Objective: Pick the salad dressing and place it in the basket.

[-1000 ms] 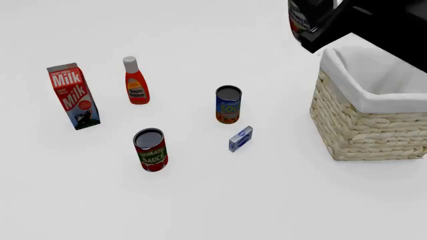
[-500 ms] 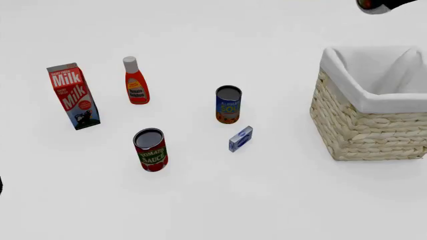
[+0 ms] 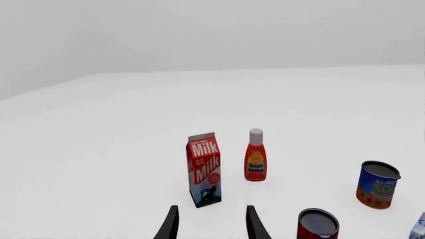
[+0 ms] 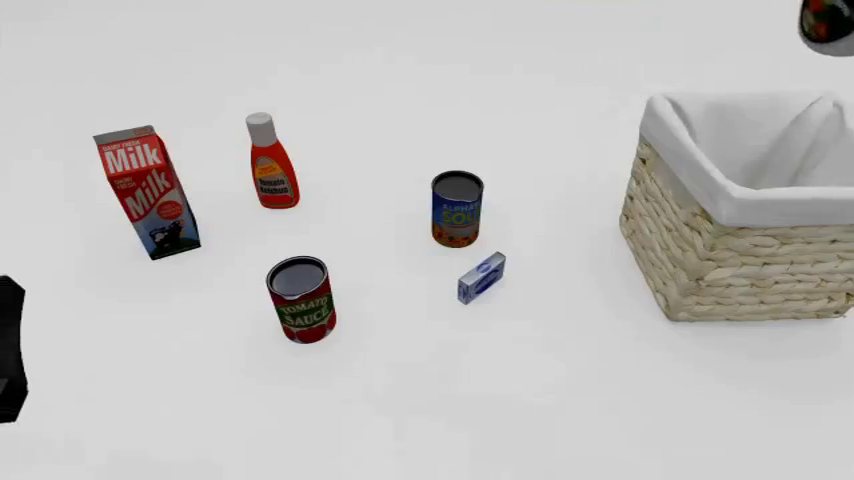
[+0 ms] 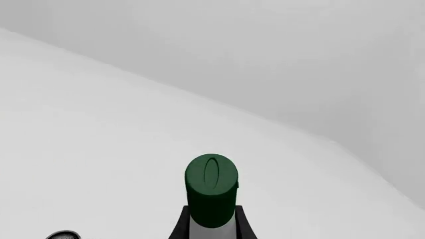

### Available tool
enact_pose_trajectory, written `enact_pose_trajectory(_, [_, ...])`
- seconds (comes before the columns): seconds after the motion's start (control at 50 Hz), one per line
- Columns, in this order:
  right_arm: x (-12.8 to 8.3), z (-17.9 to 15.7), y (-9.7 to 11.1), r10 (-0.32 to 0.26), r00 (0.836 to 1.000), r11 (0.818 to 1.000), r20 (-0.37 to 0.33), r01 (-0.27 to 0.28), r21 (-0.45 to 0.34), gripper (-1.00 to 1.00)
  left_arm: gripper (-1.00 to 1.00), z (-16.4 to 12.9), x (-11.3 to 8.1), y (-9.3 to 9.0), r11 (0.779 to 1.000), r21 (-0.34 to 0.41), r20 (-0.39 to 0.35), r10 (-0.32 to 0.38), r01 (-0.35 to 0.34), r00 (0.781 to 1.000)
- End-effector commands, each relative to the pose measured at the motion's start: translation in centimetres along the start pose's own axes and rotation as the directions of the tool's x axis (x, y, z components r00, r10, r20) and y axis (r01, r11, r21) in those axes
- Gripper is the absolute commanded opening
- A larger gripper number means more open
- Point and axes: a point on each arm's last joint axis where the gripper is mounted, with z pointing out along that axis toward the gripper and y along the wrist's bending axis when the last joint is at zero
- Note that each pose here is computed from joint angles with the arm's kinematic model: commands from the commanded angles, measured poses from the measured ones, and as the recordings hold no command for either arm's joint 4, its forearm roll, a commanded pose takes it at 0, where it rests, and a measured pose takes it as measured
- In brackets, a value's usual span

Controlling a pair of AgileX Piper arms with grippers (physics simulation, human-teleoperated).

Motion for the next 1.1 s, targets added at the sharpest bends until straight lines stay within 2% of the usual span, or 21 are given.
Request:
enact_pose_trajectory(0.02, [1.2,1.0,-1.5,0.069,0.996,0.995,-0.055,-0.065,0.079,-1.0,1.0,0.0,0.4,-0.1,1.0,0.009,-0.01,0.001,-0.001,1.0])
enact_pose_trajectory(0.22, [2.8,2.7,-2.2,0.094,0.99,0.99,-0.109,-0.081,0.115,-1.0,1.0,0.0,0.6,-0.1,1.0,0.009,-0.015,0.004,-0.004,1.0])
enact_pose_trajectory(0.38, [4.3,4.3,-3.0,0.137,0.977,0.982,-0.164,-0.113,0.15,-1.0,1.0,0.0,0.6,0.0,1.0,0.004,-0.019,-0.001,0.001,1.0])
enact_pose_trajectory(0.44, [4.7,4.8,-3.0,0.183,0.966,0.975,-0.184,-0.155,0.156,-1.0,1.0,0.0,0.7,0.0,1.0,-0.001,-0.021,0.001,-0.001,1.0])
enact_pose_trajectory(1.1, [9.6,7.5,-4.0,0.178,0.944,0.971,-0.278,-0.124,0.202,-1.0,1.0,0.0,0.8,0.0,1.0,0.001,-0.034,-0.014,0.014,0.999])
